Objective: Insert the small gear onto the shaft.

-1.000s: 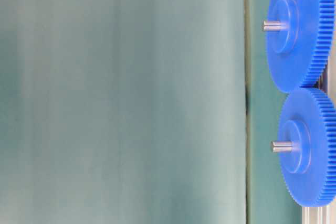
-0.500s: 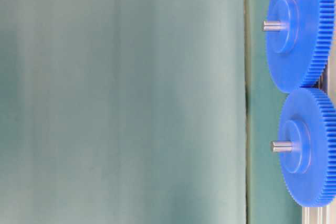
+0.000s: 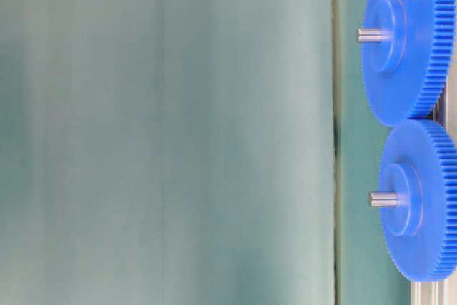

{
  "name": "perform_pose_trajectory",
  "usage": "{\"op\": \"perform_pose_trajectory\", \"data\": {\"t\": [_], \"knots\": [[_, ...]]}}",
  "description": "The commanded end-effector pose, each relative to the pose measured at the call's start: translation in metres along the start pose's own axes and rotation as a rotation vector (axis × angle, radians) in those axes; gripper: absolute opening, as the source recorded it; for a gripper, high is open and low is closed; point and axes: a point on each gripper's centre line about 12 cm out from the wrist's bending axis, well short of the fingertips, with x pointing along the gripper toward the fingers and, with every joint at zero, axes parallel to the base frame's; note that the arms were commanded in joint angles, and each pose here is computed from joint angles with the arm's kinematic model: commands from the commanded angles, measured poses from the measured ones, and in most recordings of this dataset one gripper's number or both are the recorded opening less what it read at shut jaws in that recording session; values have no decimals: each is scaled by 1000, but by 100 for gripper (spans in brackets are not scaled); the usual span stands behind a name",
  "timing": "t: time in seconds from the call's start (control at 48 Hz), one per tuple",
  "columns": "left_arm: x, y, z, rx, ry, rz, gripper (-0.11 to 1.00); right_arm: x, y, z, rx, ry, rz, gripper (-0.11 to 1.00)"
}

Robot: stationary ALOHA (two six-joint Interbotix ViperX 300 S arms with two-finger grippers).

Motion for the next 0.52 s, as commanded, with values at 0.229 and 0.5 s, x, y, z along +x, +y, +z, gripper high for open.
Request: {"op": "perform_pose_trajectory", "data": {"t": [0.229,0.5], "knots": [[-1,0,4,0,-12,0,7,1,0,4,6,-11,-2,20],[-1,0,2,-3,-8,0,7,1,0,4,6,-11,-2,20]]}}
